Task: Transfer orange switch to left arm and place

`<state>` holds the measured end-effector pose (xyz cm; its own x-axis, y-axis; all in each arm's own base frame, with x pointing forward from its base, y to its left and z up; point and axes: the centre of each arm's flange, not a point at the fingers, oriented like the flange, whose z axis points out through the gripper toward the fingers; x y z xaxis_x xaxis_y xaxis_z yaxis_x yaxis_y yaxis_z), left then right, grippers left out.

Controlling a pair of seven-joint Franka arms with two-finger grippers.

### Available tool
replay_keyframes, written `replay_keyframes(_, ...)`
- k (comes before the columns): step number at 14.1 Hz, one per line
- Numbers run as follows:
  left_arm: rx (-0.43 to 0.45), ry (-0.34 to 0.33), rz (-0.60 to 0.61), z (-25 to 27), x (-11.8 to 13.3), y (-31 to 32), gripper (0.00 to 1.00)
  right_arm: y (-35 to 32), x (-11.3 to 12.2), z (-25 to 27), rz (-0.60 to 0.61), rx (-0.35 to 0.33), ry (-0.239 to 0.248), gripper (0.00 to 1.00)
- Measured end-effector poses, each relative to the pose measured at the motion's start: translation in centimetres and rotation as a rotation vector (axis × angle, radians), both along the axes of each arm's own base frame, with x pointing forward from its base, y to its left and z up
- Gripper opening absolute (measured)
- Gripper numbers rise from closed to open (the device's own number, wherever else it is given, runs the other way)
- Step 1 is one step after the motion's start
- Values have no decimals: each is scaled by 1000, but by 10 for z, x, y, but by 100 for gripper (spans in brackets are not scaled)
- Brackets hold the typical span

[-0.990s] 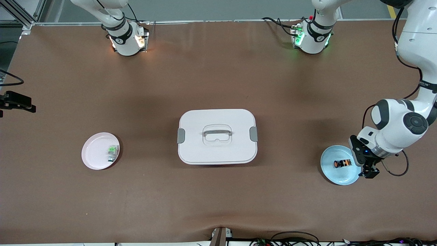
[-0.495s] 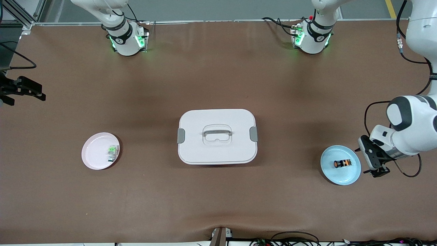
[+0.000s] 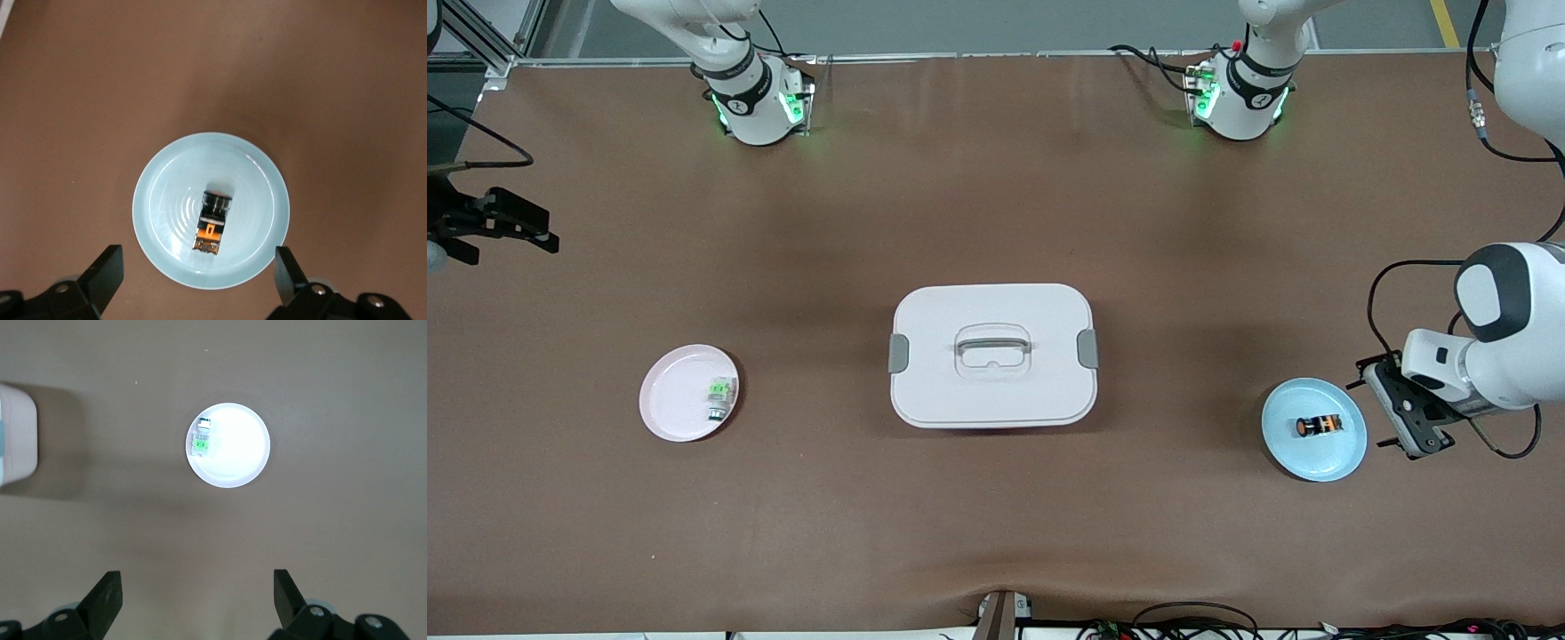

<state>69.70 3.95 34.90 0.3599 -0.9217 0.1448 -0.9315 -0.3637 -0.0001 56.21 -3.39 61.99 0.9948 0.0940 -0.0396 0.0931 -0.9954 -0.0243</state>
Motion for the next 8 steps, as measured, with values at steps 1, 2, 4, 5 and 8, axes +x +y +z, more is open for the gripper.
replay_keyframes(1,-6,0,30,5,1,-7,100,0,0,0,-24,0,3,100)
replay_keyframes(2,-11,5,64,9,1,-12,100,0,-1,0,-40,7,6,100)
replay_keyframes(4,-20,29,138,13,-1,-20,100,-2,-3,1,-55,30,15,100)
replay_keyframes(5,-26,42,177,16,-2,-27,100,-3,-5,3,-58,36,12,100)
replay_keyframes(8,-19,91,273,48,-5,-36,100,-4,-7,8,-63,41,-2,100)
